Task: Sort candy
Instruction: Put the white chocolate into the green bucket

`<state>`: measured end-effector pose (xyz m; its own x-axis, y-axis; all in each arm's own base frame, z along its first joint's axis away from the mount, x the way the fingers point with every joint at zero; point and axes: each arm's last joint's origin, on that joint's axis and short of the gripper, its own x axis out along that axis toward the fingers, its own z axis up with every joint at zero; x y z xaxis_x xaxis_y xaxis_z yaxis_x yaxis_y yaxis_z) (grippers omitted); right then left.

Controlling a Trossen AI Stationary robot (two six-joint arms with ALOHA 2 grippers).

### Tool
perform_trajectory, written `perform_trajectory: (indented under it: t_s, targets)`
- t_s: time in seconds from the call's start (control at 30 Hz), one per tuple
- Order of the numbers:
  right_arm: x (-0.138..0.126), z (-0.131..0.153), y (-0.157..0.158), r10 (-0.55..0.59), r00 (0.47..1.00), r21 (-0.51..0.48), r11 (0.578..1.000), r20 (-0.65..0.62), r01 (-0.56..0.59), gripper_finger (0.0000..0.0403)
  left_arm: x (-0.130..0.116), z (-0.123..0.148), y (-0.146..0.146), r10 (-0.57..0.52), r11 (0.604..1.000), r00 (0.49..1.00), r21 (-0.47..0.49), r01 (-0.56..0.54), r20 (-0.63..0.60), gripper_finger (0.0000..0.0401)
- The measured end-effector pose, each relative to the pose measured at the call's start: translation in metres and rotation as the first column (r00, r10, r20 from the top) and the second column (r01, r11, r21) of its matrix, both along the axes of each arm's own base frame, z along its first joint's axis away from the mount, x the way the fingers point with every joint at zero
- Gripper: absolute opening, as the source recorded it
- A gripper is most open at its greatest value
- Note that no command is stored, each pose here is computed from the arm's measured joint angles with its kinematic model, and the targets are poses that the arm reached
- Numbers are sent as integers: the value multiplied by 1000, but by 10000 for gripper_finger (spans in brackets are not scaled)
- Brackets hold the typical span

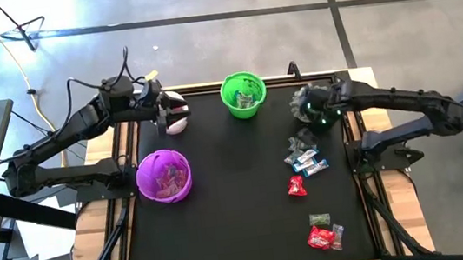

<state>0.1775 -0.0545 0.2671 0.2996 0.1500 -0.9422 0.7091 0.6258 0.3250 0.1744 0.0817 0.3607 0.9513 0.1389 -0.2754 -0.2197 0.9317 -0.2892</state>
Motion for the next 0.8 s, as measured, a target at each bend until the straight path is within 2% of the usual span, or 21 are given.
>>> perform_trajectory:
  t_s: [0.07,0.17,0.27,0.33,0.43,0.5,0.57,0.63,0.8]
  targets:
    - [0,-5,9,60,995,16,998,-81,-59,152,1,0,-3,-16,1000,1000,1,16,0,186]
    - [6,-11,19,212,970,-16,976,-123,-215,152,3,0,-7,-37,999,999,2,37,0,186]
    - [13,-17,28,406,900,-64,905,-159,-420,152,5,0,-12,-62,998,998,2,62,0,186]
    - [18,-22,34,537,826,-68,830,-174,-554,151,7,0,-16,-82,997,997,2,82,-1,186]
    - [25,-31,45,721,667,-59,670,-188,-740,152,8,0,-21,-110,994,994,2,110,-1,186]
    - [31,-37,51,797,569,-53,571,-203,-819,152,10,0,-24,-125,992,992,-12,125,1,186]
    - [36,-45,54,827,509,-47,514,-239,-857,152,11,0,-28,-140,990,990,-23,140,3,186]
    - [43,-54,57,843,475,-31,484,-254,-875,152,12,0,-32,-162,987,987,-23,162,3,186]
    - [59,-77,58,830,460,-8,482,-317,-876,152,14,0,-42,-210,977,978,-22,210,2,186]
